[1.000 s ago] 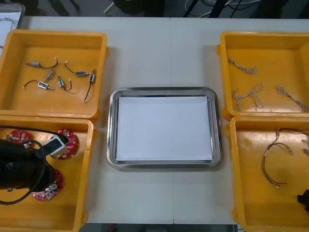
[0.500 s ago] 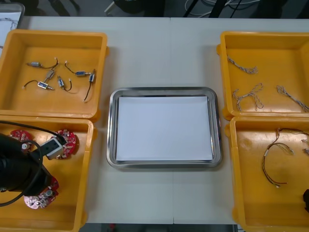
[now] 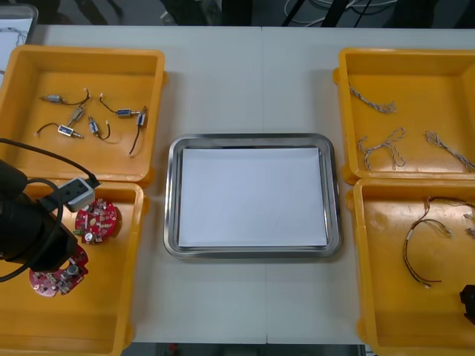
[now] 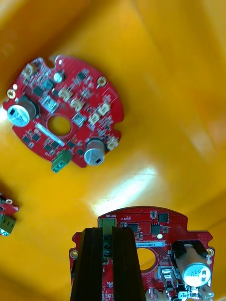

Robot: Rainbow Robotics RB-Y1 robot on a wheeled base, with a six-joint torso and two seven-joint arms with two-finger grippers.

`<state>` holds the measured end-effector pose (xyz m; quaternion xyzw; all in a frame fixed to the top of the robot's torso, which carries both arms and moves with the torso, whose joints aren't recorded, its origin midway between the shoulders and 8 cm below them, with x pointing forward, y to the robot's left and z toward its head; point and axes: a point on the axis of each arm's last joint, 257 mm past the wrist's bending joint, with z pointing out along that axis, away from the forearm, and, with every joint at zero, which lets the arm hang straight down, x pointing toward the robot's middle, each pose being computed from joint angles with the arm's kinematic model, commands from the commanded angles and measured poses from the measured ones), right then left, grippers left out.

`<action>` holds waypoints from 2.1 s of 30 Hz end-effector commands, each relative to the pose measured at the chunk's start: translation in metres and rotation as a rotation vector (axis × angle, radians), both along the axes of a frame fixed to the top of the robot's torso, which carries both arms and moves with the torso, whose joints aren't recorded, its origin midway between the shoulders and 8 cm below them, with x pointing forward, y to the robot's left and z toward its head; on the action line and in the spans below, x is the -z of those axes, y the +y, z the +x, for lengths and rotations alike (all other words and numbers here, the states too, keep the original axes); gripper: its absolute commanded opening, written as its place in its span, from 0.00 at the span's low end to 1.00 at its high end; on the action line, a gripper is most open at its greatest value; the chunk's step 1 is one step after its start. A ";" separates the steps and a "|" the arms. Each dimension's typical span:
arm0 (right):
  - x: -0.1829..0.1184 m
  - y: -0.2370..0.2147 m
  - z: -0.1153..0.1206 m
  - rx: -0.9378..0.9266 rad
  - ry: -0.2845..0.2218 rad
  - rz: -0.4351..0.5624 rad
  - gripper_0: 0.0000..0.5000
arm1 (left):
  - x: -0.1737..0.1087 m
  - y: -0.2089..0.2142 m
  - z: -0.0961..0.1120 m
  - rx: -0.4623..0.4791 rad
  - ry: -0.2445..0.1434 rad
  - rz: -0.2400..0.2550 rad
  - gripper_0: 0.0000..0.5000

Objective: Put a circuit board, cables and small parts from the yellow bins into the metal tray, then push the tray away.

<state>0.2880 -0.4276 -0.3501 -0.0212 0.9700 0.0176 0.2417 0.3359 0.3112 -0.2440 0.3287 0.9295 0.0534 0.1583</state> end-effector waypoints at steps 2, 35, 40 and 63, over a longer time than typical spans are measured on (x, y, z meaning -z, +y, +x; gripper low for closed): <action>-0.018 0.011 0.000 -0.079 0.014 -0.030 0.00 | -0.029 -0.026 0.007 0.095 -0.052 -0.001 0.00; -0.056 0.111 0.046 -0.251 0.007 0.055 0.00 | -0.074 -0.154 0.026 -0.082 -0.094 -0.163 0.00; -0.062 0.123 0.053 -0.266 0.002 0.068 0.00 | -0.074 -0.175 0.038 -0.101 -0.112 -0.179 0.00; -0.077 0.141 0.080 -0.314 -0.035 0.018 0.00 | -0.044 -0.241 0.075 -0.241 -0.141 -0.252 0.00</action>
